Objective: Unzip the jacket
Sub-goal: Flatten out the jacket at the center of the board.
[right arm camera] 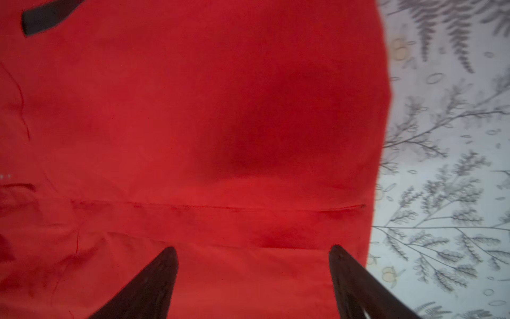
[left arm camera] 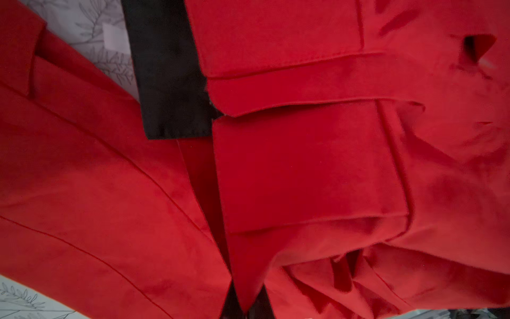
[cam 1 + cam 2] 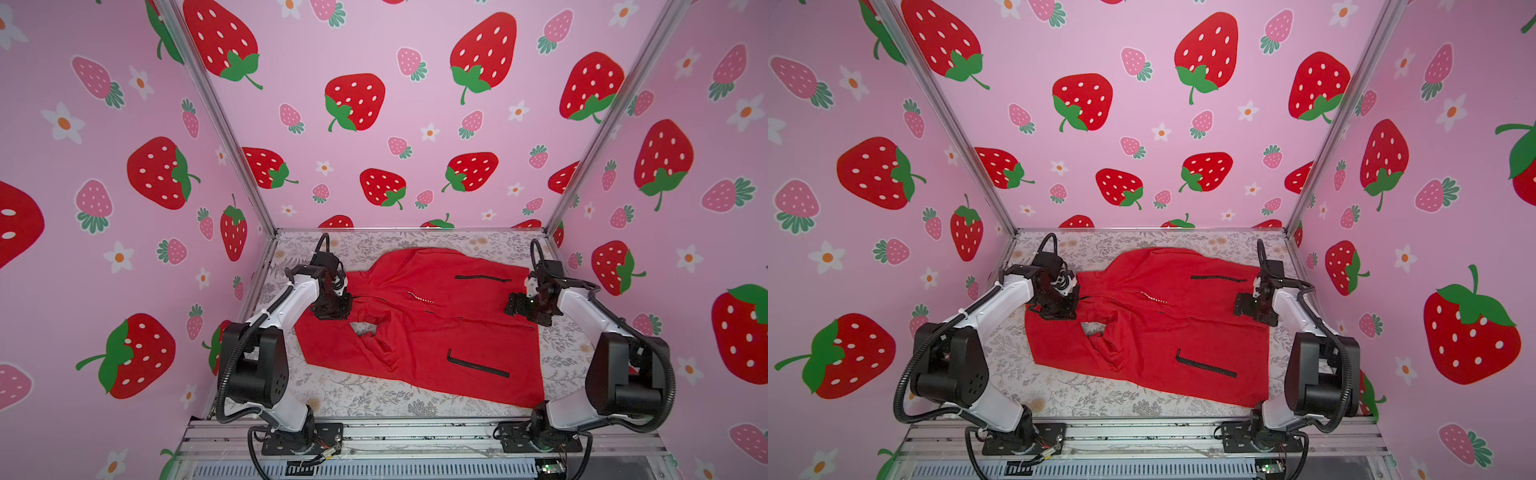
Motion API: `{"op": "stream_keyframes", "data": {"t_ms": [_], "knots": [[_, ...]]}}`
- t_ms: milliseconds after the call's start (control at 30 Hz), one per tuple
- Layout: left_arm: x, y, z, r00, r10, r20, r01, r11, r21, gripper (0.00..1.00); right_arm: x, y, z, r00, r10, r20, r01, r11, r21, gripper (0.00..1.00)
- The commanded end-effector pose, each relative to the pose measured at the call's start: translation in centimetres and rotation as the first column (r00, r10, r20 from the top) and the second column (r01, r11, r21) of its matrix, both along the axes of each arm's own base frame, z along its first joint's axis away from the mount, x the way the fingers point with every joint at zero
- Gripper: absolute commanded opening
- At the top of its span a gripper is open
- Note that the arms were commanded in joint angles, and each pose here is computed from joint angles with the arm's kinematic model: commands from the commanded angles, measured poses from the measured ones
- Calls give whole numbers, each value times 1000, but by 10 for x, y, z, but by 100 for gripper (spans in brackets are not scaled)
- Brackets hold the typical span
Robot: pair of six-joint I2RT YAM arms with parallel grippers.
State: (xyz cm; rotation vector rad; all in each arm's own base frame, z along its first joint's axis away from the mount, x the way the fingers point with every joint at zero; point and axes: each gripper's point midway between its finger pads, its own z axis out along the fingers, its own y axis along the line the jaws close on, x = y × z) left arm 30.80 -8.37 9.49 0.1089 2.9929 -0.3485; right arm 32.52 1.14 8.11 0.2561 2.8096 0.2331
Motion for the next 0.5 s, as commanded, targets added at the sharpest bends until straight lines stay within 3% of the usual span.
{"op": "stream_keyframes", "data": {"t_ms": [0, 167, 467], "knots": [[-21, 14, -6, 996, -50, -77, 56, 995, 77, 0, 4, -23, 2, 999, -28, 19, 27, 999, 44, 86], [-20, 16, -5, 994, -76, -74, 83, 993, 89, 0, 11, -49, 0, 998, -49, 36, 47, 998, 42, 82], [-13, 12, -4, 996, -73, -56, 77, 994, 75, 0, 38, -44, -17, 998, 9, 61, -18, 989, 148, 56]]}}
